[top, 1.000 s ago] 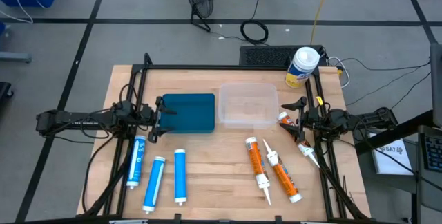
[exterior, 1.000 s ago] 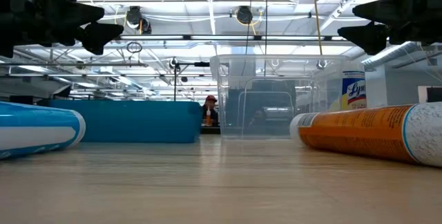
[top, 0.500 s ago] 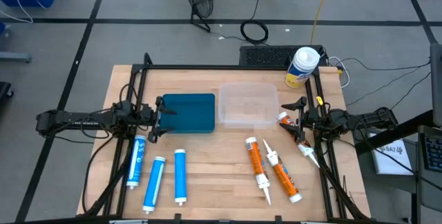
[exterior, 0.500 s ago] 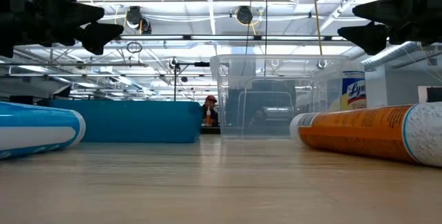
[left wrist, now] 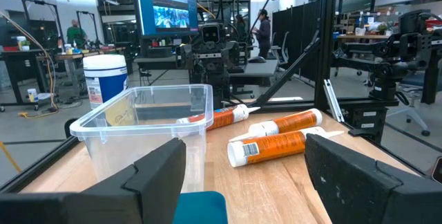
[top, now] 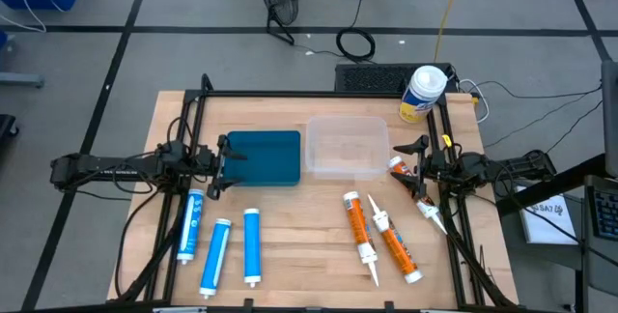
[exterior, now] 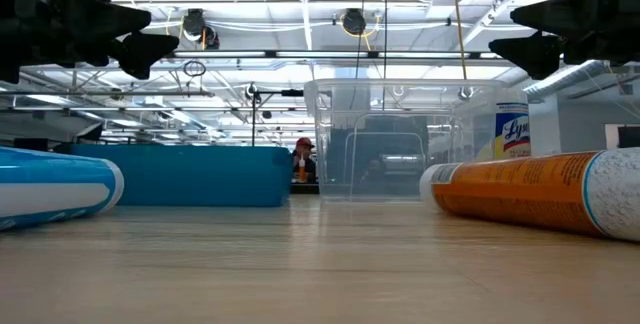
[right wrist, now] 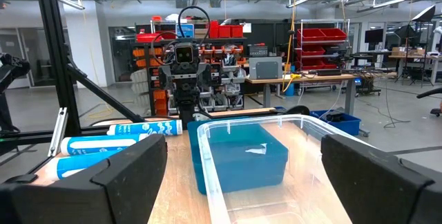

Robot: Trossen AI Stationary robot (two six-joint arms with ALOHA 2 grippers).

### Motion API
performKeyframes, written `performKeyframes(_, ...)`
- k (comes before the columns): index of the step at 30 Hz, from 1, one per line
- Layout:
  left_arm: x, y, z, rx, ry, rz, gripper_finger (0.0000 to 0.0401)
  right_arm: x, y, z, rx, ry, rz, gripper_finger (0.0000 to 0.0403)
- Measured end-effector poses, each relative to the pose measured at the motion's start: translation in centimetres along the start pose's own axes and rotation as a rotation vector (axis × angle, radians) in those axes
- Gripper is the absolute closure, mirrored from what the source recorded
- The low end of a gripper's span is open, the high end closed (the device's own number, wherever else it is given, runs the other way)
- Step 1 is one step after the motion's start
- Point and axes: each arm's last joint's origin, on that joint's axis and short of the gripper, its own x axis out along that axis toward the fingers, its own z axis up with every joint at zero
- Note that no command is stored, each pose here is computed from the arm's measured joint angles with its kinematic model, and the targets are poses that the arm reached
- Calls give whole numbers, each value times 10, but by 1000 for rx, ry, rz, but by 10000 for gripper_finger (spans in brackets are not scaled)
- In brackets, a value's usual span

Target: Pick & place silicon tubes, Sealant and Lysol wipes

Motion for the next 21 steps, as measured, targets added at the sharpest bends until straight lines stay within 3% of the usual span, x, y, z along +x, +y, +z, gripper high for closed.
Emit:
performKeyframes(17,0,0,0,0,0,0,107,0,0,4,46,-37,1,44)
performKeyframes(21,0,0,0,0,1,0,107,0,0,5,-7,-49,-1,44)
